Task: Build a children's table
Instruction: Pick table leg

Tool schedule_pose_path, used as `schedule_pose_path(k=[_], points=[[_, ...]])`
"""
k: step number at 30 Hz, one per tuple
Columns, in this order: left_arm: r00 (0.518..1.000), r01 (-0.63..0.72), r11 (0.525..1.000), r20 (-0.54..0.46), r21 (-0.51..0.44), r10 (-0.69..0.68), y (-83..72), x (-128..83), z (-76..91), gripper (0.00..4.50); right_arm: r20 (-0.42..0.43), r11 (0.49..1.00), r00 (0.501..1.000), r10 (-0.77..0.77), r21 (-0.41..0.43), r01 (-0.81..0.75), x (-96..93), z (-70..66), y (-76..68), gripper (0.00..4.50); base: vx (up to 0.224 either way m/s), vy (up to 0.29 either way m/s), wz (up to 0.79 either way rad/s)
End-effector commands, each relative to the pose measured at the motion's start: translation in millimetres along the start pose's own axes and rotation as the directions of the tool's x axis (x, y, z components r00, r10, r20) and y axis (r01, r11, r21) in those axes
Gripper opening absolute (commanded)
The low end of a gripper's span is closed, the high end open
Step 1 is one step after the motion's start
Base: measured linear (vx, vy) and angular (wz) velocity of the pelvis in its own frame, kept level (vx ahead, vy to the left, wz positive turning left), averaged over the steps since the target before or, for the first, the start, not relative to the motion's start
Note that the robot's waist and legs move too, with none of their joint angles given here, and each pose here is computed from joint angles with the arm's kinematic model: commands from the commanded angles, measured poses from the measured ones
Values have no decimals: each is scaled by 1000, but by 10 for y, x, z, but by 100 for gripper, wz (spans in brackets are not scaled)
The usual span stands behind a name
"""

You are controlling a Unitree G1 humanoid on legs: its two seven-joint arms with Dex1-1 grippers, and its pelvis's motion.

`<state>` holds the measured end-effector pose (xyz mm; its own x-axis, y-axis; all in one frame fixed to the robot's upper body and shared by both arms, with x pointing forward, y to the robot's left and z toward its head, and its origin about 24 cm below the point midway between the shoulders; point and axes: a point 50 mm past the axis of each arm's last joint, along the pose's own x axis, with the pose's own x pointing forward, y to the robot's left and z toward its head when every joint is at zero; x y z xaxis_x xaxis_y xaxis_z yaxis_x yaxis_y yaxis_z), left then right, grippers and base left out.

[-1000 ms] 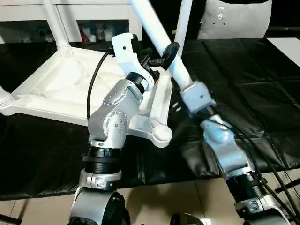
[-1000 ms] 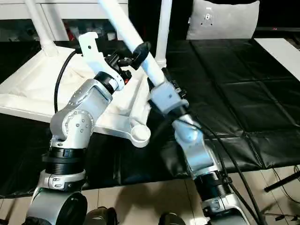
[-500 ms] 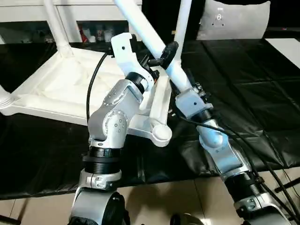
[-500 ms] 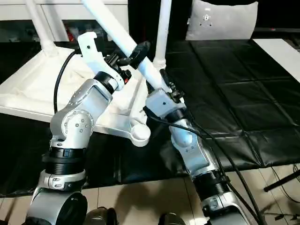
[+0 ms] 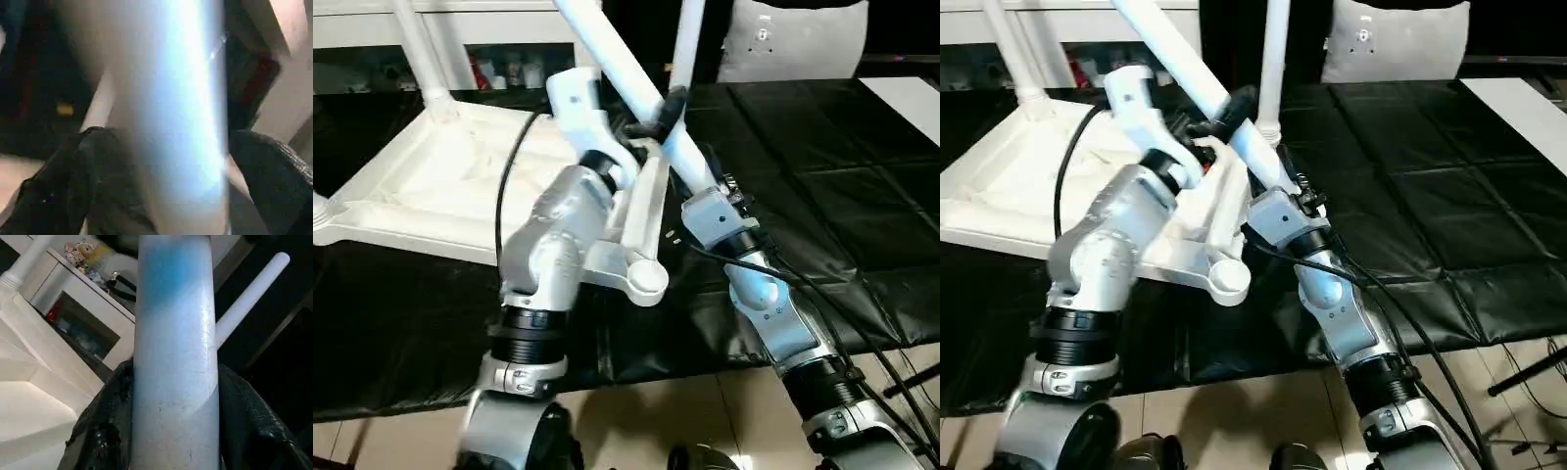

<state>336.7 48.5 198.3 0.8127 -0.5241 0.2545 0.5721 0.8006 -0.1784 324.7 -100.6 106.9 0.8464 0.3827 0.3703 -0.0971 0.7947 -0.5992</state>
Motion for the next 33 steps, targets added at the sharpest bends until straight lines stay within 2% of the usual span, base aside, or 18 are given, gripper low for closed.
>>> schedule_pose_path(k=[1,2,5,9,11,22,26,28,29,30,31,32,33], points=[[999,27,996,-30,89,-25,-12,-14,-91,416,32,1000,999,-15,2,15,38,38,-39,186,0,0,0],[999,20,996,-28,88,-17,0,-18,-96,416,33,1000,999,-15,2,15,38,39,-38,186,0,0,0],[1000,20,984,-25,177,-16,14,-41,-115,416,37,1000,999,-14,6,14,38,42,-33,186,0,0,0],[1000,3,969,-11,247,0,43,-52,-137,416,39,1000,999,-12,8,11,36,44,-30,186,0,0,0],[1000,12,945,-10,328,-9,56,-58,-148,416,40,1000,999,-9,8,8,34,44,-26,186,0,0,0],[999,-38,905,41,424,23,145,-55,-119,416,41,1000,999,-1,12,1,41,37,-20,186,0,0,0],[999,-44,869,48,494,24,176,-59,-118,416,43,1000,999,0,11,-1,43,39,-23,186,0,0,0],[999,-35,868,41,495,17,180,-57,-128,398,43,1000,999,2,11,-2,42,39,-23,186,0,0,0],[999,-30,871,38,491,13,179,-55,-132,389,43,1000,999,2,10,-3,42,38,-24,186,0,0,0],[999,-37,897,43,441,20,181,-52,-130,389,43,1000,999,2,10,-3,42,38,-24,186,0,0,0],[998,-50,972,56,228,38,183,-37,-117,380,42,1000,999,4,10,-4,38,35,-26,186,0,0,0],[997,-45,998,67,33,42,171,-26,-109,375,42,1000,999,5,10,-5,34,31,-27,186,0,0,0],[997,-18,1000,80,18,17,149,-22,-94,375,41,1000,999,5,11,-5,34,30,-29,186,0,0,0]])
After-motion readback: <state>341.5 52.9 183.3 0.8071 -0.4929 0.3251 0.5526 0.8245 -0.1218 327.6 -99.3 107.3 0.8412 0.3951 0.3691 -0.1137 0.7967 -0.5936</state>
